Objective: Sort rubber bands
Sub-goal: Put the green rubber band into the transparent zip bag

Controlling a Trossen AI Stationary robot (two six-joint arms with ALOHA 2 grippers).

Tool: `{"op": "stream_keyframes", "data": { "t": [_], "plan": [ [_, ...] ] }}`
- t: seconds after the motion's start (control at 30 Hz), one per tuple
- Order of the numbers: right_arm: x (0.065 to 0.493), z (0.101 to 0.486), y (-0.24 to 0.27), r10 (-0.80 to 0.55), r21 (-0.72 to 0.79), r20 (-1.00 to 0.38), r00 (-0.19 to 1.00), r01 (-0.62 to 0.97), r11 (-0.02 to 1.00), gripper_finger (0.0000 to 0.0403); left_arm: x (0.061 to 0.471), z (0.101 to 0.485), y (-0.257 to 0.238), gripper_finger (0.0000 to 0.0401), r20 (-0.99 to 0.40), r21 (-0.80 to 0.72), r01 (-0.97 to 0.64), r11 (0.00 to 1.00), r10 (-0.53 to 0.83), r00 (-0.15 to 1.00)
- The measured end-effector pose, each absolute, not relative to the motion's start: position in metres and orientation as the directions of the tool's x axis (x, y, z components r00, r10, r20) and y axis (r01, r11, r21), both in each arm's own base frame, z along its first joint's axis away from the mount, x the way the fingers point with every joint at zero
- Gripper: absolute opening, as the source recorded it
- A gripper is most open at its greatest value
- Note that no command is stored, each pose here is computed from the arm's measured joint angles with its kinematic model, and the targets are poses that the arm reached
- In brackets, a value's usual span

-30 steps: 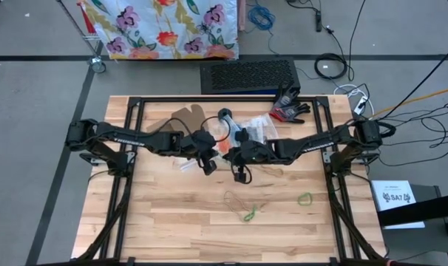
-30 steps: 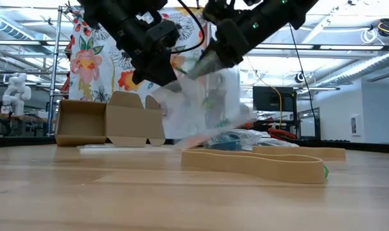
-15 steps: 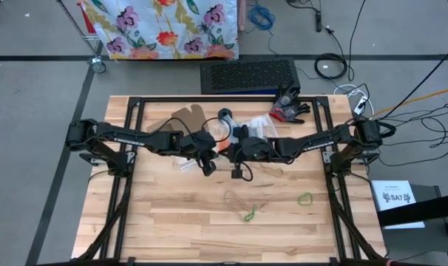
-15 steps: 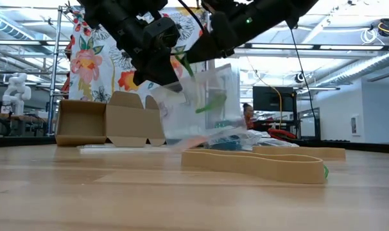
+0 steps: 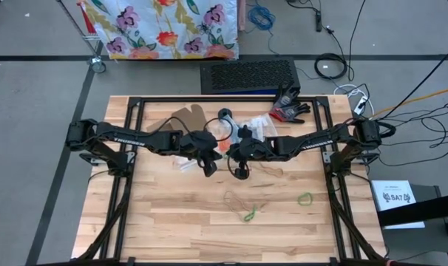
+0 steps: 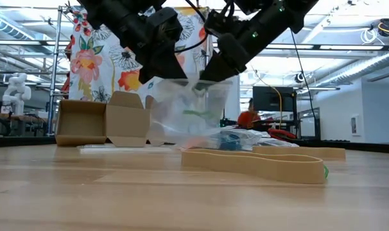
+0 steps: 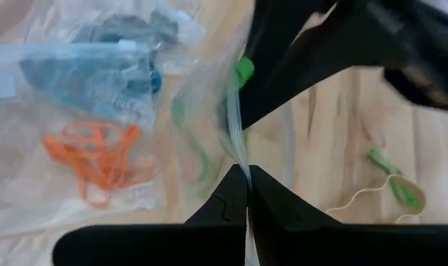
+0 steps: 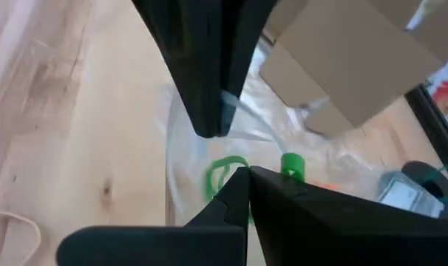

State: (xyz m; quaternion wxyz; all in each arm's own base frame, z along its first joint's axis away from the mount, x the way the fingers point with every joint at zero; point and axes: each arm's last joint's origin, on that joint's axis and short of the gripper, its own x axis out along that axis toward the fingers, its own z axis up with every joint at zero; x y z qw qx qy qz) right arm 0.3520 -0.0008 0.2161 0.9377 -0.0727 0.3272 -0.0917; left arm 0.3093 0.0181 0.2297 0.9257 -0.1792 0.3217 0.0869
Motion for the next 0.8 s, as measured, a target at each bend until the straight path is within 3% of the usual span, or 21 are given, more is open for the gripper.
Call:
{"op": "stream_keyframes", "data": {
  "t": [0.2,0.37,0.57,0.8],
  "plan": [
    [0.351,0.217,-0.005,-0.330,-0.254,-0.579,0.746,0.220,0.942,0.0000,0.312,0.233,0.016,0.0006,-0.590,-0.325,-0.210,0.922,-0.024,0.807],
    [0.353,0.216,-0.003,-0.030,-0.023,-0.609,0.792,0.021,1.000,0.0000,0.313,0.235,0.016,0.0006,-0.574,-0.329,-0.201,0.923,-0.026,0.818],
    [0.341,0.204,-0.014,0.106,0.214,-0.729,0.676,0.078,0.974,0.0000,0.315,0.237,0.017,0.0006,-0.551,-0.321,-0.206,0.924,-0.005,0.834],
    [0.348,0.211,-0.020,-0.044,0.085,-0.667,0.744,0.135,0.987,0.0003,0.315,0.237,0.017,0.0006,-0.554,-0.320,-0.210,0.924,-0.003,0.833]
  ]
}}
